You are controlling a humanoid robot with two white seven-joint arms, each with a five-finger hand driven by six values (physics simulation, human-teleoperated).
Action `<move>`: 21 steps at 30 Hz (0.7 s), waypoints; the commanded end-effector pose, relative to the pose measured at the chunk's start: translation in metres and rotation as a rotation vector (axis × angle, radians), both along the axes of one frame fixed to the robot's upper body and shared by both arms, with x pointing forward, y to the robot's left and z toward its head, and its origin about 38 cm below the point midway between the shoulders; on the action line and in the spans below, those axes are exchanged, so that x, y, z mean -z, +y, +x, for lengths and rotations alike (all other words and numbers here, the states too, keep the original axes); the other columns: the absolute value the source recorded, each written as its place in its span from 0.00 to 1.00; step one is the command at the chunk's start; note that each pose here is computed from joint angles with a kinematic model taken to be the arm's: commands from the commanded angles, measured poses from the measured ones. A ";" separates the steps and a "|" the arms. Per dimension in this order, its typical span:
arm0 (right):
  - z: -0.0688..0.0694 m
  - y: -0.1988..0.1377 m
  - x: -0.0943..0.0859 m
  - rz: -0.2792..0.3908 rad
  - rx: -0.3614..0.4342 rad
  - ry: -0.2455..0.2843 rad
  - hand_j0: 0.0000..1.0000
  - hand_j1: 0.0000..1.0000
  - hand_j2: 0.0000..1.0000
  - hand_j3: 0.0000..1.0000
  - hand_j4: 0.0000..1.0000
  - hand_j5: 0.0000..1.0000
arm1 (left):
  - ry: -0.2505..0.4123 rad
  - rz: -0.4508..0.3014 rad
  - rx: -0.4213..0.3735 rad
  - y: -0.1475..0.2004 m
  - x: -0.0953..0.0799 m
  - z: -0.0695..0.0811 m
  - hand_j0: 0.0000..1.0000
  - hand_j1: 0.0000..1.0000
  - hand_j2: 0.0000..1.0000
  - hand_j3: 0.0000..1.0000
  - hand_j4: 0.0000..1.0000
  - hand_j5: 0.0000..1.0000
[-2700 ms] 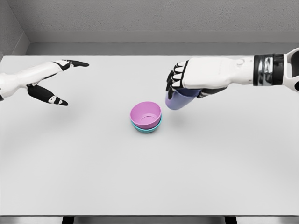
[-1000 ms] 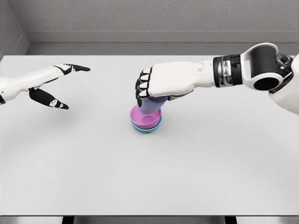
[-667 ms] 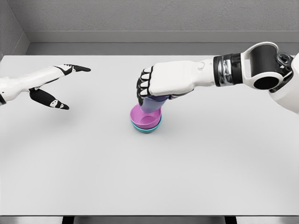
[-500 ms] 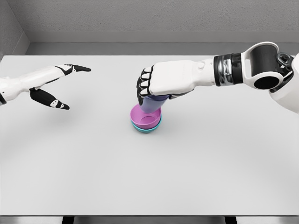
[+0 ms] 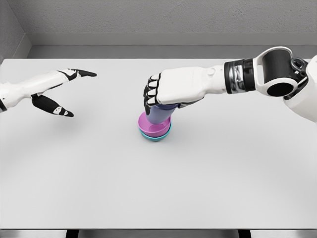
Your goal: Stacking bowl and cup with both arms
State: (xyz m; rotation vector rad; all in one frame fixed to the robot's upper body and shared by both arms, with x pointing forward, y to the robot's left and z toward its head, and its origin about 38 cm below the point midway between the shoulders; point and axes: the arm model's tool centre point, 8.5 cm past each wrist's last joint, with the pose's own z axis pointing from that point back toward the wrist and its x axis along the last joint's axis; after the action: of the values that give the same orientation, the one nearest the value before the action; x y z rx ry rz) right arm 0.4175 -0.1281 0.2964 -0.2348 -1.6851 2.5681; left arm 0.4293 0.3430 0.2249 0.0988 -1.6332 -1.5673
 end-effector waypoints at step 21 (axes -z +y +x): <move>-0.001 0.007 0.002 -0.003 -0.012 0.004 0.68 0.68 0.68 0.68 0.68 0.68 | 0.003 -0.006 -0.001 0.000 -0.001 0.000 1.00 1.00 1.00 1.00 1.00 1.00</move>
State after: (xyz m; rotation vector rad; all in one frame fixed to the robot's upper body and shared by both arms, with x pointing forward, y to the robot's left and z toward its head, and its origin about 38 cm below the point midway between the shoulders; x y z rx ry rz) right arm 0.4160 -0.1208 0.2944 -0.2236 -1.6845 2.5848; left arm 0.4285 0.3433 0.2240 0.0959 -1.6299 -1.5675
